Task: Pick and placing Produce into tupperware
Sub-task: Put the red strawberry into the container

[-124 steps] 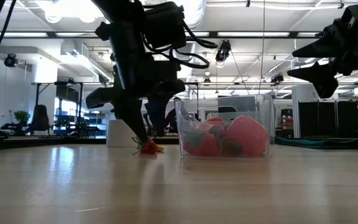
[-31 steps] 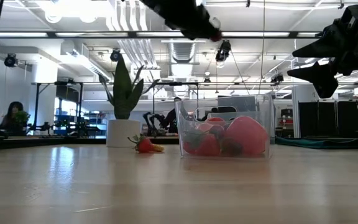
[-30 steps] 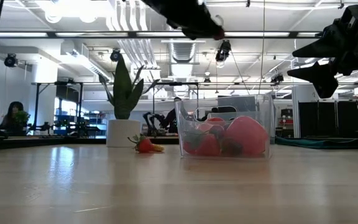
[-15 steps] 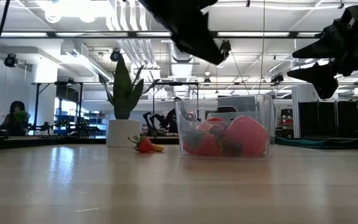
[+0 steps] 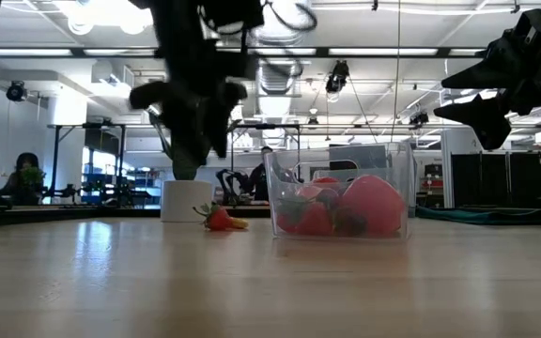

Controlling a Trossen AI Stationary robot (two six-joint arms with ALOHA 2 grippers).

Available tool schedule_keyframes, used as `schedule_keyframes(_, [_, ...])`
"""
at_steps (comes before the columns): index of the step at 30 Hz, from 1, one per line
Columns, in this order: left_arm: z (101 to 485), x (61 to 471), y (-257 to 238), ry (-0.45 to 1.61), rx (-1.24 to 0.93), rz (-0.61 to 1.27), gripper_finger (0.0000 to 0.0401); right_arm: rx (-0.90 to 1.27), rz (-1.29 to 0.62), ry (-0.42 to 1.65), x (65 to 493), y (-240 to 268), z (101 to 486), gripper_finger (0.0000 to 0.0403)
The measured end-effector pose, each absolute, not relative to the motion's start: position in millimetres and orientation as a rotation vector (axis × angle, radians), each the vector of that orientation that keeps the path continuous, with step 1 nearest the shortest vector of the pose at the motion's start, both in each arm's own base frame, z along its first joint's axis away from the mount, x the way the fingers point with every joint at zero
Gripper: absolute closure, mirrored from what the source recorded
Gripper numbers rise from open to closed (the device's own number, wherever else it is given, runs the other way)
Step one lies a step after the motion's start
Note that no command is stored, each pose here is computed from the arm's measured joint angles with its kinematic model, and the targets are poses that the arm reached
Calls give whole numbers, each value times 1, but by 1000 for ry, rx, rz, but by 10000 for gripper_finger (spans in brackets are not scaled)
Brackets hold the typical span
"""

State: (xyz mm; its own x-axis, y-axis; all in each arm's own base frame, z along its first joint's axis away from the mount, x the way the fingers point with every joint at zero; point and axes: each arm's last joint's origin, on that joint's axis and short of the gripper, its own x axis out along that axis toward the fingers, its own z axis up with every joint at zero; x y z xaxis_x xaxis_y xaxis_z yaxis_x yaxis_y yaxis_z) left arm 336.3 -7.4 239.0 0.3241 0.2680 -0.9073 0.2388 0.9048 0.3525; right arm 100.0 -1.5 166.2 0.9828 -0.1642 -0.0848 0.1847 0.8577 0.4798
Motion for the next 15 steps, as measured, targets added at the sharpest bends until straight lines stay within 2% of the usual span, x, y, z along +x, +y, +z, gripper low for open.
schedule_keyframes(3, [219, 331, -7, 1301, 568, -66, 188, 508, -183, 41, 100, -2, 166, 177])
schedule_keyframes(7, [202, 327, -6, 1303, 577, -69, 188, 508, -183, 42, 100, -1, 166, 177])
schedule_keyframes(15, [198, 331, -9, 1231, 498, -151, 189, 508, -183, 42, 100, -1, 166, 177])
